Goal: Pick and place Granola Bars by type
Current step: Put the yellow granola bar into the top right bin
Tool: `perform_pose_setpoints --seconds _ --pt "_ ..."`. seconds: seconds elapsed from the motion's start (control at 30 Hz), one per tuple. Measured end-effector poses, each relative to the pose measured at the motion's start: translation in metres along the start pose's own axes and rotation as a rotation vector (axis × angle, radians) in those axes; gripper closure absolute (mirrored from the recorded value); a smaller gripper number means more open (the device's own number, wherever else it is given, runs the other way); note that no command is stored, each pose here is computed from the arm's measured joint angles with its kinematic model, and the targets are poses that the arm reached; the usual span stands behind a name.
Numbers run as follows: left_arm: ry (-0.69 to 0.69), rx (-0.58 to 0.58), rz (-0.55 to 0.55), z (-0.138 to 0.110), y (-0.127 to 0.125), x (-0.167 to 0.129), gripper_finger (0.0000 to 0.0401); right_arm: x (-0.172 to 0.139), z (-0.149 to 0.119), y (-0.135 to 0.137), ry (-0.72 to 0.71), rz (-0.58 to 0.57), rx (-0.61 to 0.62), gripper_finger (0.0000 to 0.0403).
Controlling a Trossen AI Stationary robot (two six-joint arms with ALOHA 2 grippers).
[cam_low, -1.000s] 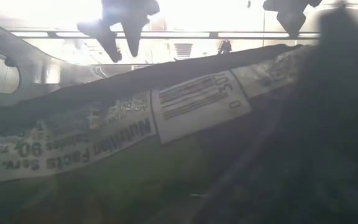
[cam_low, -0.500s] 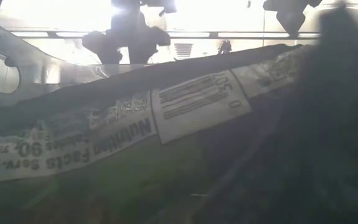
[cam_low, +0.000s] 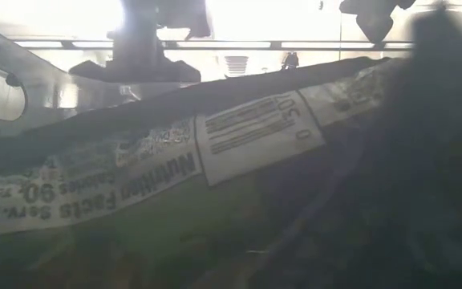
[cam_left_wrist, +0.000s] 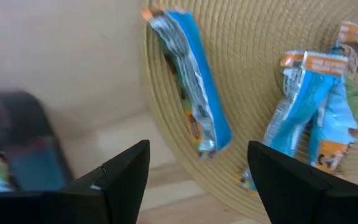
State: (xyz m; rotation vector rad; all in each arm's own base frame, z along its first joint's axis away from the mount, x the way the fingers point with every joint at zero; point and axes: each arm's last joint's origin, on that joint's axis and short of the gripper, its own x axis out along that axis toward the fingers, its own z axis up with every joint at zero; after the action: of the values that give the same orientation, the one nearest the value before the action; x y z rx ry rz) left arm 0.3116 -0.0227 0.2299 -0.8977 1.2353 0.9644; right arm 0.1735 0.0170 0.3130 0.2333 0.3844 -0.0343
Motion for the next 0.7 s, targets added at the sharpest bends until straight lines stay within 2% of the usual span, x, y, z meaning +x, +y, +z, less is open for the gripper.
perform_pose_setpoints --seconds 0.07,0.2,0.27,0.5,0.7 --pt "-0.007 -0.037 -0.036 -0.008 0.002 0.002 0.0149 0.0 0.0 0.0 0.0 0.001 0.0 0.0394" --pt "-0.014 -0.107 -0.039 -0.015 0.008 0.011 0.0149 0.0 0.0 0.0 -0.001 0.002 0.0 0.0394" --pt "-0.015 -0.119 -0.039 -0.016 0.01 0.017 0.0149 0.0 0.0 0.0 -0.002 0.001 0.001 0.0394" --pt "-0.031 -0.145 -0.152 -0.016 0.003 0.029 0.0149 0.0 0.0 0.0 -0.001 0.001 0.002 0.0394" --pt "-0.04 -0.157 -0.131 -0.017 0.006 0.036 0.0149 0.0 0.0 0.0 -0.001 0.001 0.004 0.0394"
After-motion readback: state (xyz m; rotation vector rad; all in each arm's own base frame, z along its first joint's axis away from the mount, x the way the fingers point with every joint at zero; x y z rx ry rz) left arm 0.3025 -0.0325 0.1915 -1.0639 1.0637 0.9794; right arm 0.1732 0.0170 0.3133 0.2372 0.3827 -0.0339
